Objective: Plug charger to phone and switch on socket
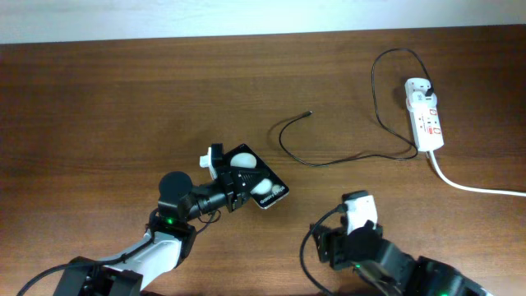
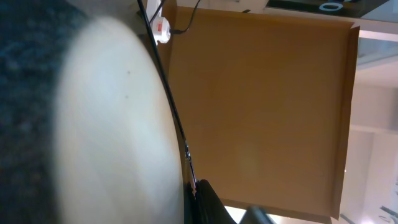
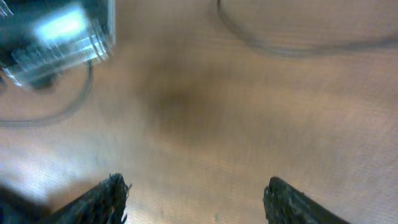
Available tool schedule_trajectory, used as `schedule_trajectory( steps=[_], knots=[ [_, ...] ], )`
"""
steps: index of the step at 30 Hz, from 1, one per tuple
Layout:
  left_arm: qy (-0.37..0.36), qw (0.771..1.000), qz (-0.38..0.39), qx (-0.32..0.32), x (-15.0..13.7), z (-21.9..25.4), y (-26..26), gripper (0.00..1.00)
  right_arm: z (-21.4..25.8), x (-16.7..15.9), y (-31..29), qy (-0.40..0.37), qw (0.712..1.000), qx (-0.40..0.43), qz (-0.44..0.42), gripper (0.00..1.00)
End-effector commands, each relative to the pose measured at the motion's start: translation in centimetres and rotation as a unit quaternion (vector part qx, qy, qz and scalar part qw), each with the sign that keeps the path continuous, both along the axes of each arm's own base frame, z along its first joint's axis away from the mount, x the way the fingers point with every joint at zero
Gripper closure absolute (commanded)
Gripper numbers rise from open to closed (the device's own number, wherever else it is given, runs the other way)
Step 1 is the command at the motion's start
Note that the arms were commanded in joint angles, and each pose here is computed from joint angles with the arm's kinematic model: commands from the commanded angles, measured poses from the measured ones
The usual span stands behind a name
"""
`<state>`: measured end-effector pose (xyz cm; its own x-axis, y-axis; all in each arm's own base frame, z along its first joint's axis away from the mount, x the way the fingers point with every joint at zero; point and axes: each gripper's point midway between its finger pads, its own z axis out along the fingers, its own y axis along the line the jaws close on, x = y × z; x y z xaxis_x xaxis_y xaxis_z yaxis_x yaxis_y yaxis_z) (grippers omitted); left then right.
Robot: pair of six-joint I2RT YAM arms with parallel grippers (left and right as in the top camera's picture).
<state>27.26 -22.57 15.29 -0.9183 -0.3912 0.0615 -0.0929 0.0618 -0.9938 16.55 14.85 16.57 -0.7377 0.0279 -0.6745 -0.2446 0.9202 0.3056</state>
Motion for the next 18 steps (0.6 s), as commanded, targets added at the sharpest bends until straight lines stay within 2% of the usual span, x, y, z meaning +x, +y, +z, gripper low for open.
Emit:
schedule_trajectory(
  steps=[1, 5, 6, 8, 12, 16, 18],
  knots=[
    [-0.026, 1.000, 0.003, -0.008, 0.5, 1.6, 0.0, 1.00, 4.7, 2.0, -1.9, -0.086, 0.994, -0.058, -0.024, 0.27],
    [-0.026, 1.000, 0.003, -0.008, 0.5, 1.6, 0.0, 1.00, 5.5, 4.2, 0.2, -0.070, 0.988, -0.137, -0.010, 0.28],
    [-0.026, 1.000, 0.003, -0.008, 0.5, 1.6, 0.0, 1.00, 5.9, 4.5, 0.9, -0.052, 0.987, -0.154, -0.002, 0.32],
    [-0.026, 1.000, 0.003, -0.008, 0.5, 1.6, 0.0, 1.00, 6.7, 3.9, 2.6, -0.014, 0.988, -0.151, 0.031, 0.33],
    [-0.027, 1.000, 0.001, -0.008, 0.5, 1.6, 0.0, 1.00, 6.6, 3.1, 3.3, 0.010, 0.989, -0.139, 0.055, 0.33],
    [-0.100, 0.994, -0.039, 0.017, -0.6, 1.7, -0.4, 1.00, 6.6, 3.1, 3.3, 0.010, 0.989, -0.140, 0.055, 0.32],
    [-0.124, 0.991, -0.048, 0.014, -0.1, 2.7, 0.2, 1.00, 6.6, 3.1, 3.3, 0.010, 0.989, -0.140, 0.055, 0.32]
  ],
)
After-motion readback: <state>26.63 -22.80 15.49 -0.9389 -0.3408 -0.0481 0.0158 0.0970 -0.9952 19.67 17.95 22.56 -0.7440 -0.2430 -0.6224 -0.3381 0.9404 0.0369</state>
